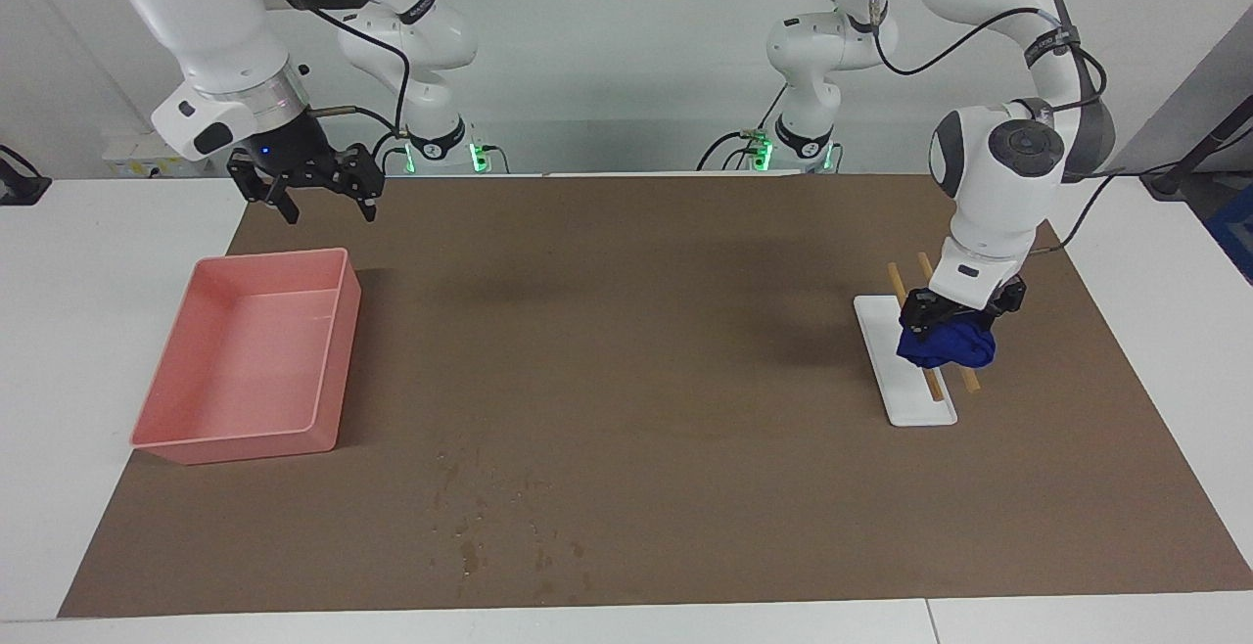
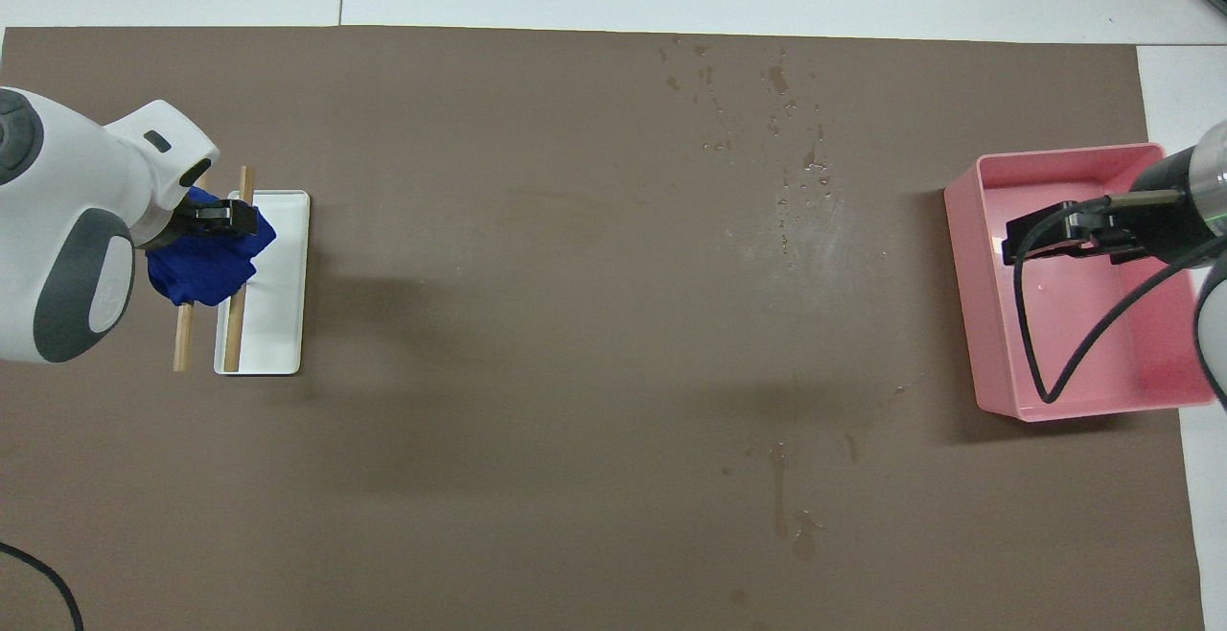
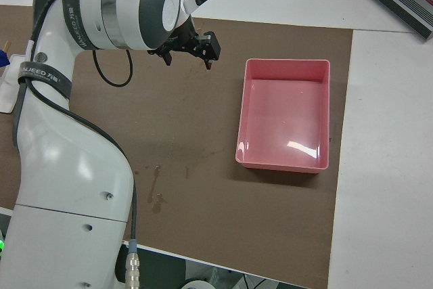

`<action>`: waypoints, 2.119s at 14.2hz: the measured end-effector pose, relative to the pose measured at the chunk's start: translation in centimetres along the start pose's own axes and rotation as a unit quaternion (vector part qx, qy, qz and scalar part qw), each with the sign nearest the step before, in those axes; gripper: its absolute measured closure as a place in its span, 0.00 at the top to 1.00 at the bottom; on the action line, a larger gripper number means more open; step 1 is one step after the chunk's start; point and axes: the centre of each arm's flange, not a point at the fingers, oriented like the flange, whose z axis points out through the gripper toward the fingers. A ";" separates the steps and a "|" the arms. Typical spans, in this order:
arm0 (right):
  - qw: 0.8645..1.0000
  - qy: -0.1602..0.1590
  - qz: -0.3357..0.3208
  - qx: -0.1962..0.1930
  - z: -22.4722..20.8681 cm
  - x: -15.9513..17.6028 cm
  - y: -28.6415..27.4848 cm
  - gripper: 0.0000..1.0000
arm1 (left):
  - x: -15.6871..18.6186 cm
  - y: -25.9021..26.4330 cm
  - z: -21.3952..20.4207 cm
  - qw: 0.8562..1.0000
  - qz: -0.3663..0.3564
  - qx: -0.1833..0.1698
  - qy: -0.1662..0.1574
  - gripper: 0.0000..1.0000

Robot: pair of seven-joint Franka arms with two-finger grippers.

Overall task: Wipe water with towel using both arms
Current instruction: 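Grasp the blue cloth on the white tray with the left gripper, then lift the cloth with the left gripper while the right gripper approaches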

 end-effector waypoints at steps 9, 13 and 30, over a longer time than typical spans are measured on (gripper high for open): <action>1.000 -0.001 -0.001 0.000 0.1 0.0 -0.1 1.00 | -0.7 -0.6 -1.4 0.999 -0.045 0.014 -0.013 0.34; 1.000 -0.003 -0.002 0.000 0.2 -0.2 -0.2 1.00 | -0.2 -0.9 -6.0 0.992 -0.098 -0.050 -0.065 0.23; 0.907 -0.036 0.354 0.226 0.7 -1.4 -14.1 1.00 | -2.3 15.9 -18.5 0.702 -0.588 -0.274 -0.295 0.23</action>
